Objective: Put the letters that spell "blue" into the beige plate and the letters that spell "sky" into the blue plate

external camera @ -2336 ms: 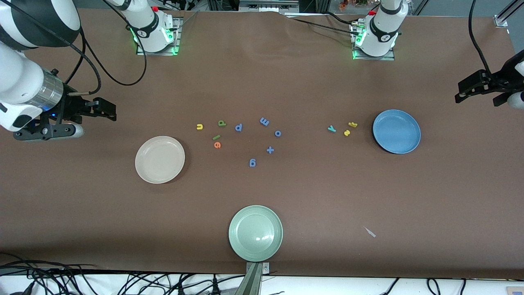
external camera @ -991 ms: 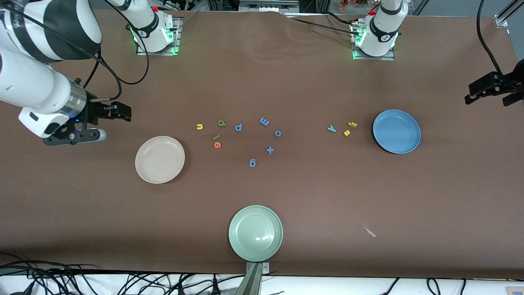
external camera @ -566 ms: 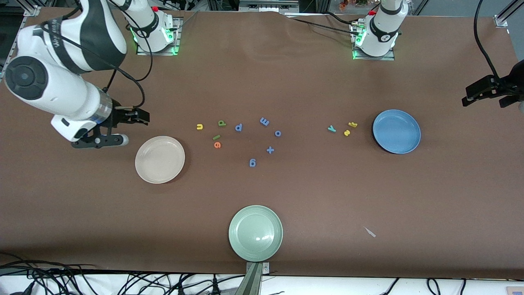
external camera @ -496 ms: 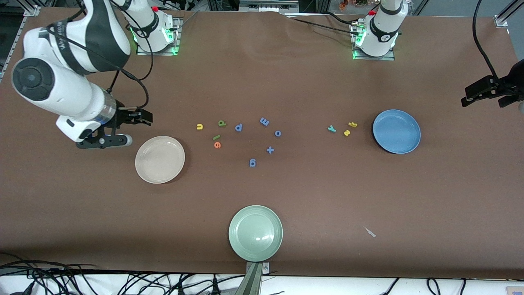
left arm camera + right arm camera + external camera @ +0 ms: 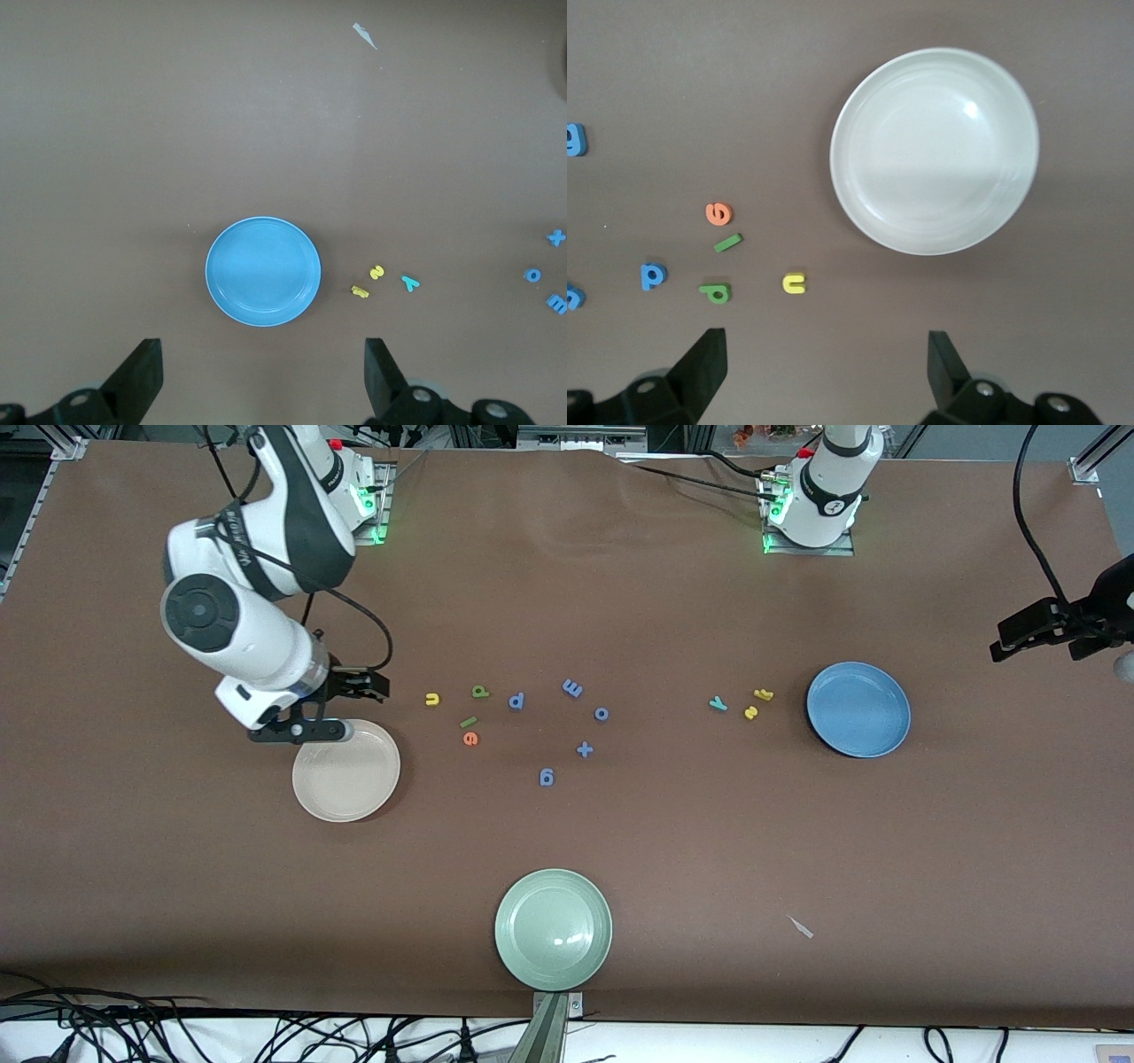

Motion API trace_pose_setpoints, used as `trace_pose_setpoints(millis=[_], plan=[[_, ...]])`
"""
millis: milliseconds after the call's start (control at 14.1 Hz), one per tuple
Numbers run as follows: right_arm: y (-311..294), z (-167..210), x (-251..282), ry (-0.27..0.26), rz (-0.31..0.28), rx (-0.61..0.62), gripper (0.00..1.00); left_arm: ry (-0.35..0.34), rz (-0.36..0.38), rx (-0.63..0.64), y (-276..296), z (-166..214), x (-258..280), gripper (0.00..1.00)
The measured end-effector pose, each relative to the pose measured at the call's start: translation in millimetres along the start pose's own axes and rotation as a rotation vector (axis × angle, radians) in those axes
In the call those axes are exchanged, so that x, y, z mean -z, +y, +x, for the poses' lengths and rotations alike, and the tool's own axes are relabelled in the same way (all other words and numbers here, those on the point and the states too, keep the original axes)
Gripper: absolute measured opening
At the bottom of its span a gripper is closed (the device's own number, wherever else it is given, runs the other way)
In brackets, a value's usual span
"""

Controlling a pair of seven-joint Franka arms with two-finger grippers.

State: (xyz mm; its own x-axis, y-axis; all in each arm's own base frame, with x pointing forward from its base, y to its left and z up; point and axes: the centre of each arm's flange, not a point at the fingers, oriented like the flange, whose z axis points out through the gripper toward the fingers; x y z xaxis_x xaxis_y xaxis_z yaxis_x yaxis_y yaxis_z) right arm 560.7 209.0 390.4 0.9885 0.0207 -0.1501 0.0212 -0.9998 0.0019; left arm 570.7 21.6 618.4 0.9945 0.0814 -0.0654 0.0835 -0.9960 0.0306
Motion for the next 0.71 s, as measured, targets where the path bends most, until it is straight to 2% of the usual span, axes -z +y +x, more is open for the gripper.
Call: trace_pose_setpoints(millis=[142, 496, 708], plan=[[-9.0, -6.9, -18.1, -0.004, -0.001, 0.003, 1.0, -0.021, -0.031, 0.044, 10.1, 5.6, -10.6, 1.0], [-36.6, -33.6, -80.5, 0.034, 0.017, -0.034, 1.0, -0.08, -0.013, 0.144, 34.5, 32.7, -63.4, 1.0], [-44.6, -53.2, -113.7, 0.031, 0.018, -0.047, 1.0, -0.065, -0.014, 0.209, 36.0, 42.3, -90.9, 1.0]])
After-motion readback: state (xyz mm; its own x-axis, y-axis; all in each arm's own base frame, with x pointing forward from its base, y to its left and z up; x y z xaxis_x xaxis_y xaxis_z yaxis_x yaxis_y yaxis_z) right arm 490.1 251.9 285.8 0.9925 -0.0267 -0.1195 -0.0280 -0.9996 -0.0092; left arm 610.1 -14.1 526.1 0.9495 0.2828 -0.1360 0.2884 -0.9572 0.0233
